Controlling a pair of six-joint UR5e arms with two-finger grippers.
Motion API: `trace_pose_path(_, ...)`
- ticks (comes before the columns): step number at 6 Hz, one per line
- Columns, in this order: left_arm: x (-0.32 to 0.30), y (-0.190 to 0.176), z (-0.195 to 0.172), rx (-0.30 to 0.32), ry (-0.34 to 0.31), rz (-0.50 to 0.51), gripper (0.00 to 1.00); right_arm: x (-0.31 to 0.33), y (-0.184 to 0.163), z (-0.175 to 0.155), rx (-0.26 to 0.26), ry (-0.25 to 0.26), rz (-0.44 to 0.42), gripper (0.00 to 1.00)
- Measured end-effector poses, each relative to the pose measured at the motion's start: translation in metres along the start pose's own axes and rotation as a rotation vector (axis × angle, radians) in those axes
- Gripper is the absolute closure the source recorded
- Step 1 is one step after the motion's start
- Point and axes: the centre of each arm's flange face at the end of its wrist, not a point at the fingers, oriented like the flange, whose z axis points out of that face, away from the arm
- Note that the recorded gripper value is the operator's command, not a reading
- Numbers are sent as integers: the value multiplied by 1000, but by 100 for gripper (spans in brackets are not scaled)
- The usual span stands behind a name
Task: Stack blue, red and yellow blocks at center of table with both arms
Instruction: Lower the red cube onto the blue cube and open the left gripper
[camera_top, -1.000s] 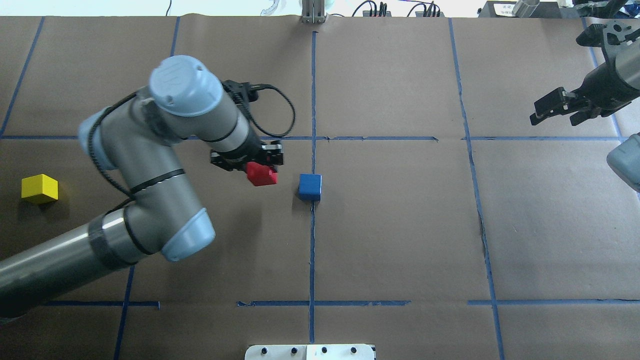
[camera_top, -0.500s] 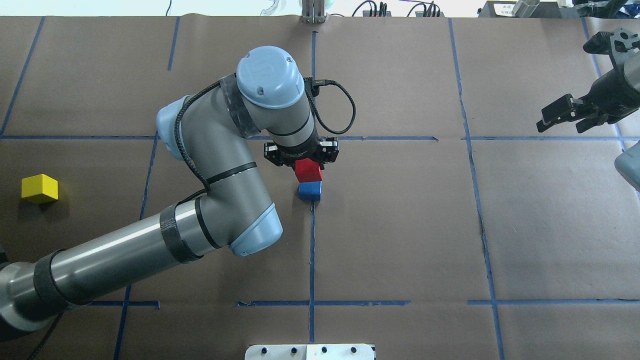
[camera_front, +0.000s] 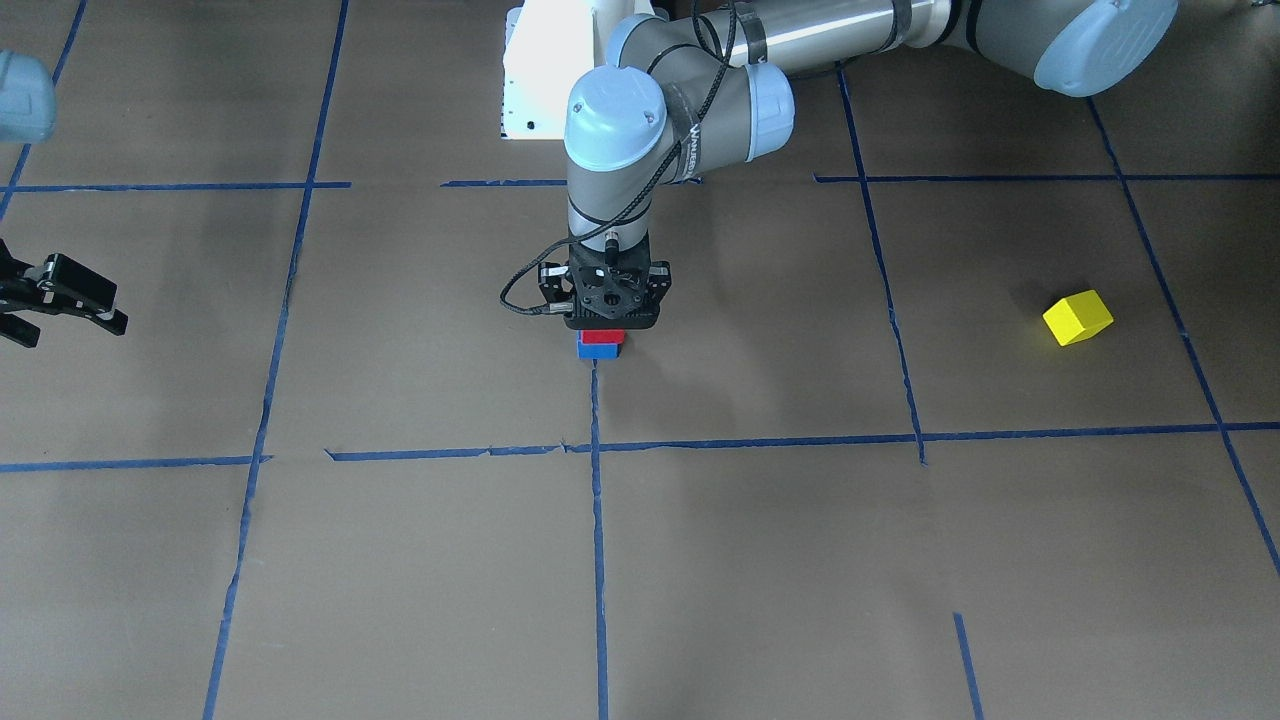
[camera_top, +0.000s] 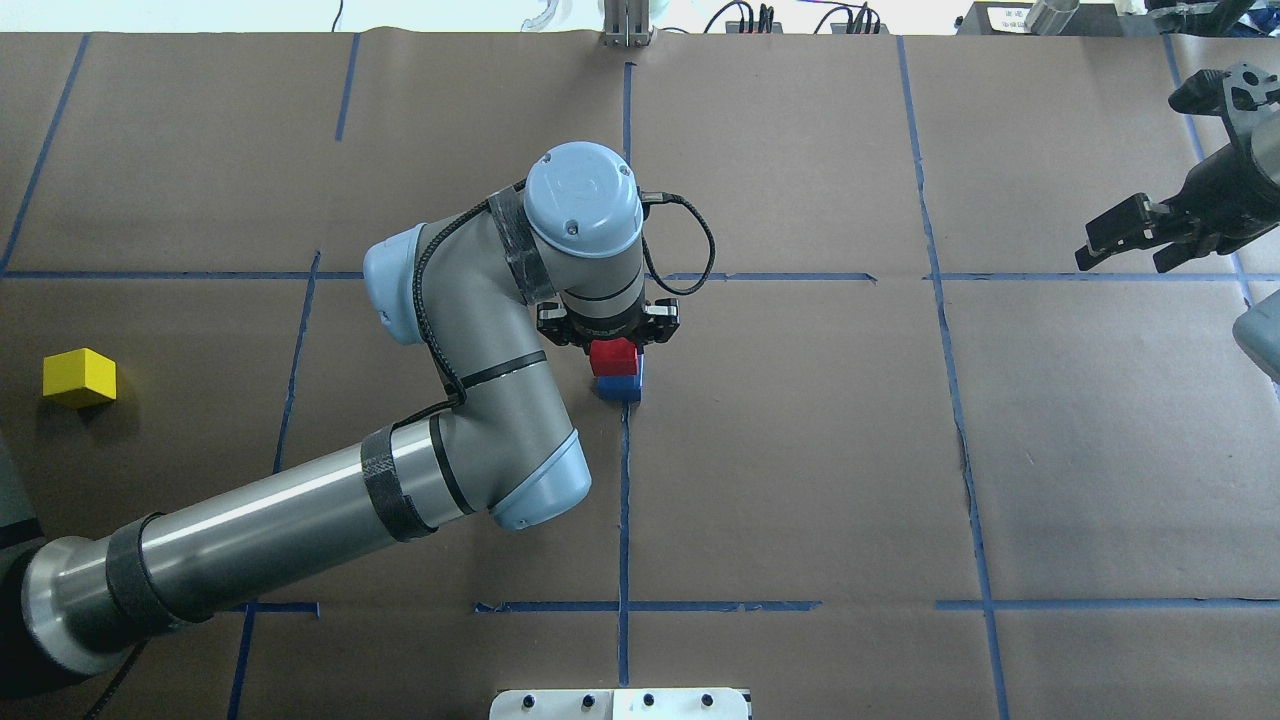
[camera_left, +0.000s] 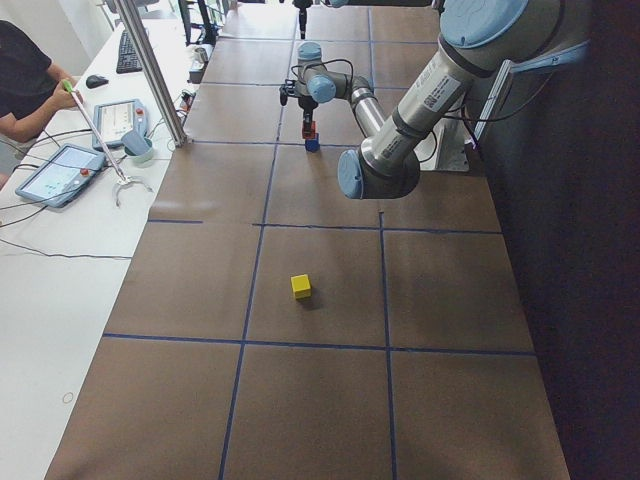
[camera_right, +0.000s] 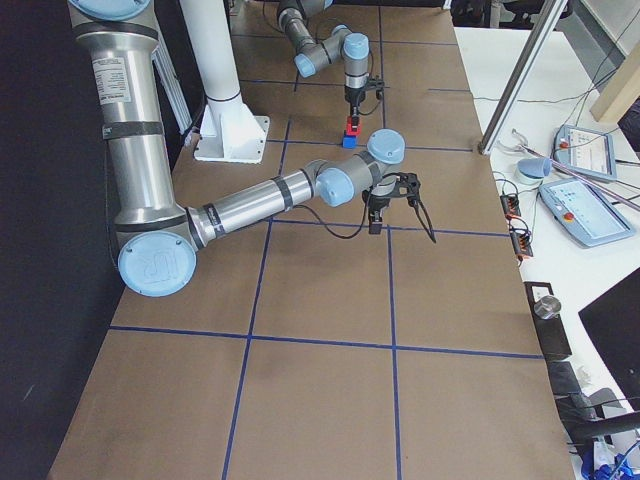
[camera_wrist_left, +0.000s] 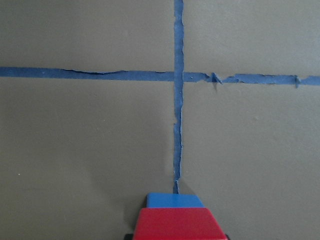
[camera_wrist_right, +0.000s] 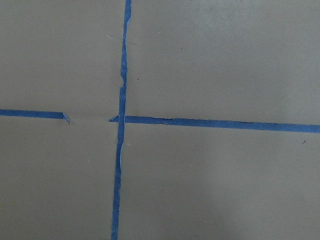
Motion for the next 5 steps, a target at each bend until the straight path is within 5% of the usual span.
trace_pose_path(5, 5, 6, 3, 7, -4, 9, 95, -1, 0, -1, 2, 0, 7, 0)
